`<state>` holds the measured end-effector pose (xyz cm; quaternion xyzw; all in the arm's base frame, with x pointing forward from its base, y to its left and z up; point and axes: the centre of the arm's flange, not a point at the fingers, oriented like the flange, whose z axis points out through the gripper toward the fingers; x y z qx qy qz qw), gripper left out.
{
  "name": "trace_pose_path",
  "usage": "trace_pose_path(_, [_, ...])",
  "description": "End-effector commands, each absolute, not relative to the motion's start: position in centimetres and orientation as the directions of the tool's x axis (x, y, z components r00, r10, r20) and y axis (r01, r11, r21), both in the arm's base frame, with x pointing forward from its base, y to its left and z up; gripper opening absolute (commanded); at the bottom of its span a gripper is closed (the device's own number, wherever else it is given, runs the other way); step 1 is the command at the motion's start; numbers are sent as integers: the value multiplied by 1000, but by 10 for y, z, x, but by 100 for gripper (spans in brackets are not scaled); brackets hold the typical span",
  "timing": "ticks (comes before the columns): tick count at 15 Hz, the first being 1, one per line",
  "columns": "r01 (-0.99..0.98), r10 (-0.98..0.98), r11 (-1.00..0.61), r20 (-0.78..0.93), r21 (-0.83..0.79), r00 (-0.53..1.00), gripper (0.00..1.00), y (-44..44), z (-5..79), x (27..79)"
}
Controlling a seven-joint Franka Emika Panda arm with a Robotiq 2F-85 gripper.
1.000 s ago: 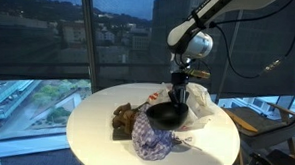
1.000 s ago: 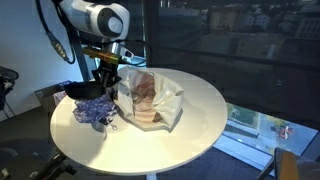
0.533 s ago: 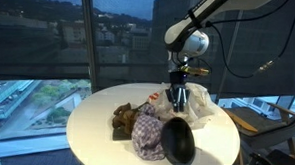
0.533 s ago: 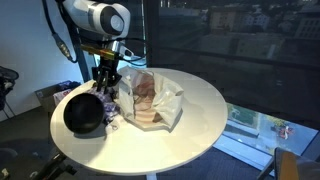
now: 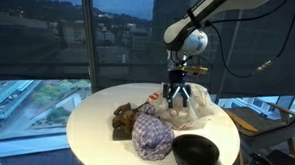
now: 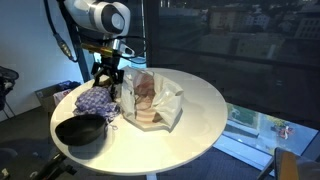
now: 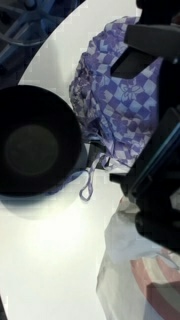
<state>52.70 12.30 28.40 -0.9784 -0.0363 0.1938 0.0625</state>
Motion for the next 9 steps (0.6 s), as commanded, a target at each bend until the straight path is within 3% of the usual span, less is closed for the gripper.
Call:
trace_pose_path(1, [36,80,-990,-336,-136,938,100,98,279,528])
trace_pose_path(9, [-15,12,-995,-272,-98,962,100,87,313,477])
